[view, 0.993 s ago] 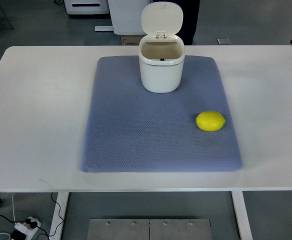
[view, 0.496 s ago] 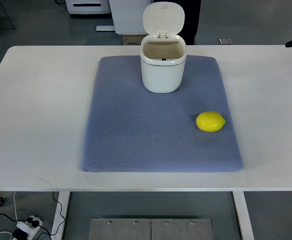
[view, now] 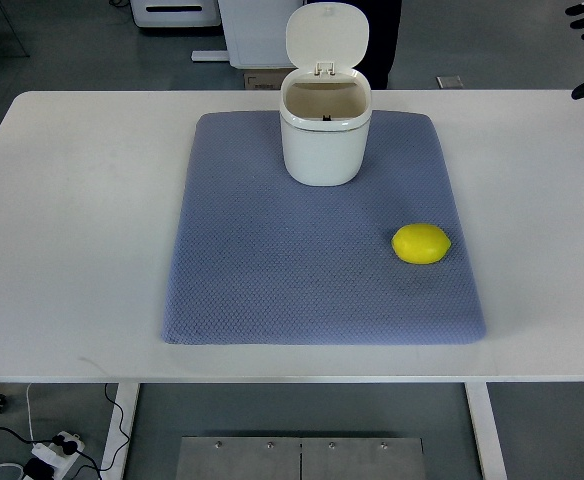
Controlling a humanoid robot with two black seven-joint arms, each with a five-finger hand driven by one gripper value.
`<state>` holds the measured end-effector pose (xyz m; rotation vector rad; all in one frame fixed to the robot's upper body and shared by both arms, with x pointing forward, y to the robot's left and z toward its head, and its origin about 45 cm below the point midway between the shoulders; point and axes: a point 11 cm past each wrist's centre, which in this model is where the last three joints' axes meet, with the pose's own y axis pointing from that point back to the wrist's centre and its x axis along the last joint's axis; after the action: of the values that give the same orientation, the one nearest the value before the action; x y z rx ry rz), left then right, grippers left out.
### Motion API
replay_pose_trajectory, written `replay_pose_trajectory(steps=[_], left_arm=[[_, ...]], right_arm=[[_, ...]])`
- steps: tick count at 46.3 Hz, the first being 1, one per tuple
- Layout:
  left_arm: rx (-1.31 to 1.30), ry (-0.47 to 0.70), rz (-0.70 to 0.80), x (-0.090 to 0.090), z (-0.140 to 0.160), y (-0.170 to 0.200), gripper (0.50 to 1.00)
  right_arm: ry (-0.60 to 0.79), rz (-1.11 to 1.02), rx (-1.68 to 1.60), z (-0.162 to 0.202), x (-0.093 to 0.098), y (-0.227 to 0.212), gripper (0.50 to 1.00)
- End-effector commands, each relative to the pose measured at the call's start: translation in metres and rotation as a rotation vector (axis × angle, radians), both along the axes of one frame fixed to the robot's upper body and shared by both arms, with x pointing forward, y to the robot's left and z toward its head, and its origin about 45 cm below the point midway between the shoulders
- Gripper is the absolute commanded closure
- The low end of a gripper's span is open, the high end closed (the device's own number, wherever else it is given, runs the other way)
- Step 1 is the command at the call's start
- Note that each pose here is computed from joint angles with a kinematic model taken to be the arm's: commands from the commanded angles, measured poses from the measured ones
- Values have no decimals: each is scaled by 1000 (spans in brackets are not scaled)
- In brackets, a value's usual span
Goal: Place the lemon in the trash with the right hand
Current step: 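Move the right hand over the yellow lemon, fingers open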
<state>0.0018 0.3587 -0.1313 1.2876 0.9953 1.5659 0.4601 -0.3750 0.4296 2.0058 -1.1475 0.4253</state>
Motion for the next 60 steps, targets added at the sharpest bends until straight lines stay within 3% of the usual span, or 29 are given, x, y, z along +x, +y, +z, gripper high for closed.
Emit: replay_pose_trajectory(steps=[1,30,60], left_arm=[[-1,0,0,0,0,0,500],[-1,0,0,0,0,0,500],[1,0,0,0,0,0,500]], right_arm=[[13,49,-72,2,-3,11,500],[122,301,-372,-23,-10,102,500],[216,421,-466,-111,-30,152,507]])
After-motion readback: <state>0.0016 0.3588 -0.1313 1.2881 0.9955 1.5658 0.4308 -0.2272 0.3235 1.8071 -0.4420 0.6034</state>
